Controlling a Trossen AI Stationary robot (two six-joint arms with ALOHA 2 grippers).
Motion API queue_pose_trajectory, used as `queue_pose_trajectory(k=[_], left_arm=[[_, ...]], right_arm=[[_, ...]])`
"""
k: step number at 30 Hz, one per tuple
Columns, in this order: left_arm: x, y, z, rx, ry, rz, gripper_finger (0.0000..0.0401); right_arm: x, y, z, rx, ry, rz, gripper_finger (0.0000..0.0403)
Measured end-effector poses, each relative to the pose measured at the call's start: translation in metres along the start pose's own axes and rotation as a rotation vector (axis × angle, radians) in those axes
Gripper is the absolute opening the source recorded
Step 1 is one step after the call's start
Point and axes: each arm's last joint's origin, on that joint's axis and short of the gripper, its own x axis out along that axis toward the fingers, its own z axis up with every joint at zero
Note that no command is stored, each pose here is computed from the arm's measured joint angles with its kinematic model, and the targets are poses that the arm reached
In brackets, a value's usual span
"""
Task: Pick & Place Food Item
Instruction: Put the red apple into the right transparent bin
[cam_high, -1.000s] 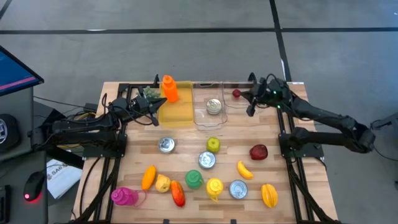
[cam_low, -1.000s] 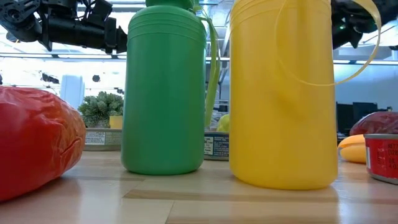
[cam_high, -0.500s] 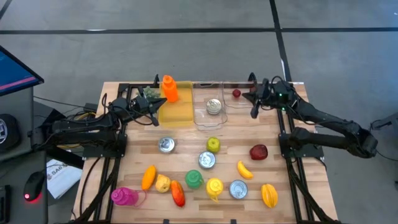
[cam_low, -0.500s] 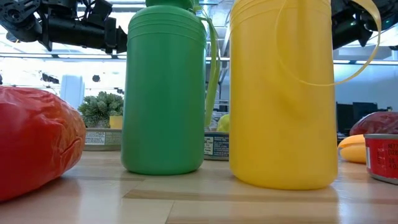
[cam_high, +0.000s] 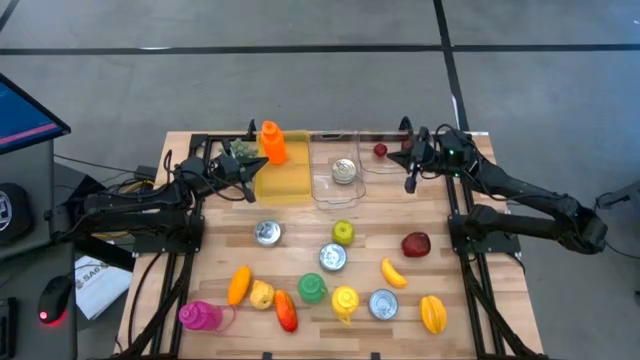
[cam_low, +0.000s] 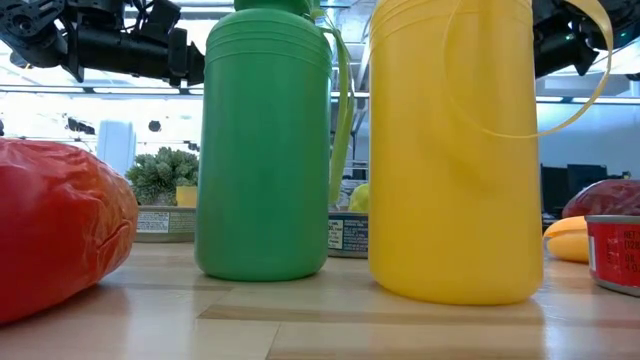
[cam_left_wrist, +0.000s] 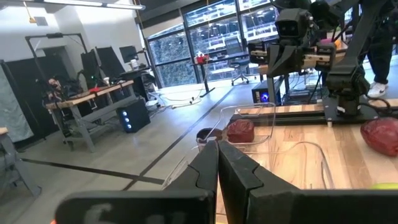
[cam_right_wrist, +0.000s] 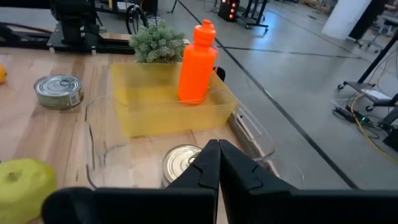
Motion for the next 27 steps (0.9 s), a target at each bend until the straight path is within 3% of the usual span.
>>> queue_pose_trajectory(k=[5, 17, 21, 27], left_arm=[[0.0000, 0.0000, 0.0000, -0.059, 0.000, 0.000, 0.0001], [0.0000, 0.0000, 0.0000, -0.062, 0.000, -0.001, 0.0001], [0.0000, -0.0001, -0.0001, -0.063, 0.000, -0.002, 0.0001], [-0.0004, -0.0063, 0.0015, -0.106, -0.014, -0.075, 0.0001]], right_arm=[[0.0000, 0.0014, 0.0003, -0.055, -0.016, 0.049, 0.0000], [0.0001, 0.0022, 0.0004, -0.055, -0.023, 0.073, 0.0000], [-0.0001, 0.0038, 0.0008, -0.057, -0.042, 0.127, 0.0000], [-0.0002, 0.0042, 0.0009, -0.105, -0.051, 0.141, 0.0000]])
